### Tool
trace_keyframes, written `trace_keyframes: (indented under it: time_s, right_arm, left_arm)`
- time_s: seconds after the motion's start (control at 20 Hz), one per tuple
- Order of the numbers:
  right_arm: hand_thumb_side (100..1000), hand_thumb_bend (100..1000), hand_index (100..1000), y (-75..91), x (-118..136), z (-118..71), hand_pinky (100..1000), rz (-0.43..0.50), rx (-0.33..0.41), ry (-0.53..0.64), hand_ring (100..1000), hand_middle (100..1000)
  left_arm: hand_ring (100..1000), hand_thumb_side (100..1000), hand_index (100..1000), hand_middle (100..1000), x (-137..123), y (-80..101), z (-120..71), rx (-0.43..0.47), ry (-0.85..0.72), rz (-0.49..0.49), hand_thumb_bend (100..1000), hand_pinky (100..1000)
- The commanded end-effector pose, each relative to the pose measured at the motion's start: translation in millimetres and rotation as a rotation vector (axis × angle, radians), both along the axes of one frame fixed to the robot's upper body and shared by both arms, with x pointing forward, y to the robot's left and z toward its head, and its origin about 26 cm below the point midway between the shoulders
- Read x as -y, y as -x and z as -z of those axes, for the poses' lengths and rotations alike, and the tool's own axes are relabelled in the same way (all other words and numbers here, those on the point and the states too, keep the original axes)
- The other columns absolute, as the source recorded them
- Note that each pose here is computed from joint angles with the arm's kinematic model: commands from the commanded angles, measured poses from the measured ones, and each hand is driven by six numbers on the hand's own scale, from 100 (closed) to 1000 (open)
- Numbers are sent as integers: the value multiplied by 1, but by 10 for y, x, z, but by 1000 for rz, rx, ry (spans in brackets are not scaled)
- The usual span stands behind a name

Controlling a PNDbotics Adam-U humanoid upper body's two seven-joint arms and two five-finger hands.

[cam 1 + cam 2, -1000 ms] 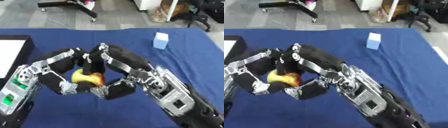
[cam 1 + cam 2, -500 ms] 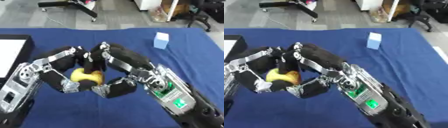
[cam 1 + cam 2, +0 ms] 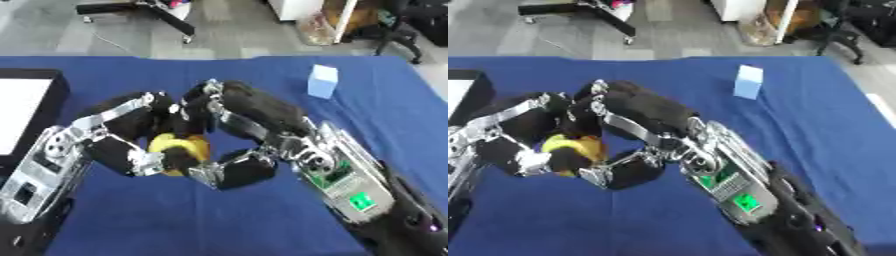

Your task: Pick up the objects with one hand, pass them to the other hand, and then place them into the box on the other side of the table.

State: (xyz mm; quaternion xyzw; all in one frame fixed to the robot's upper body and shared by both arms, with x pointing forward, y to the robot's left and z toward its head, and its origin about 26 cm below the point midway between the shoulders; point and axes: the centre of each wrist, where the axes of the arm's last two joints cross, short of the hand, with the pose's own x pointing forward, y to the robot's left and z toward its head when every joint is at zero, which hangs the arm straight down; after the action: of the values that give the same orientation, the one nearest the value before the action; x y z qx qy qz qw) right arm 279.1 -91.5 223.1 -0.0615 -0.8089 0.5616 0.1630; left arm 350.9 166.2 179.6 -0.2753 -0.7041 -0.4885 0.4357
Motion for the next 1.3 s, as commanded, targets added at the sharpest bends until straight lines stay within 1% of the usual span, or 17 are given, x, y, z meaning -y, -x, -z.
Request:
trace_keyframes:
  time_s: [0.05,0.1,0.25,0.55,0.6,0.65,0.7,0.75,0.8,1.15,1.3]
  right_arm:
    - [187,276,486,39,8,-142,411,-32,78,-11,473,450]
    - [210,289,501,36,11,-149,416,-35,86,-9,477,460]
    - [224,318,527,30,18,-167,426,-46,110,2,485,476]
    - [272,331,589,3,52,-237,453,-50,176,9,503,510]
    - [293,340,604,-3,62,-253,459,-49,189,8,507,518]
    - [319,324,616,-11,73,-270,464,-48,202,6,510,526]
    - [324,354,625,-18,86,-288,467,-46,215,3,513,532]
    - [328,355,627,-26,100,-305,468,-43,227,-1,513,534]
    - [356,363,639,-34,114,-322,476,-40,239,-4,517,544]
    - [443,393,666,-84,214,-434,501,-18,330,-25,529,570]
    - [481,385,675,-106,266,-486,522,-5,376,-42,537,581]
  left_arm:
    - [104,277,381,100,-78,-68,-25,-13,6,-49,100,299]
    - [104,278,381,100,-81,-73,-19,-20,9,-53,100,300]
    - [106,279,380,100,-89,-83,-12,-35,17,-61,100,303]
    - [110,282,380,100,-111,-96,-1,-54,28,-77,100,306]
    - [110,283,380,100,-116,-97,1,-56,30,-80,100,306]
    - [110,284,380,100,-121,-99,2,-57,32,-83,100,307]
    - [110,285,380,100,-126,-101,2,-58,34,-88,100,307]
    - [110,285,380,100,-132,-103,2,-59,37,-93,100,307]
    - [110,287,379,100,-139,-106,4,-59,40,-100,100,307]
    - [112,291,378,100,-228,-141,19,-60,73,-198,100,309]
    - [113,293,377,100,-294,-163,31,-57,88,-251,100,309]
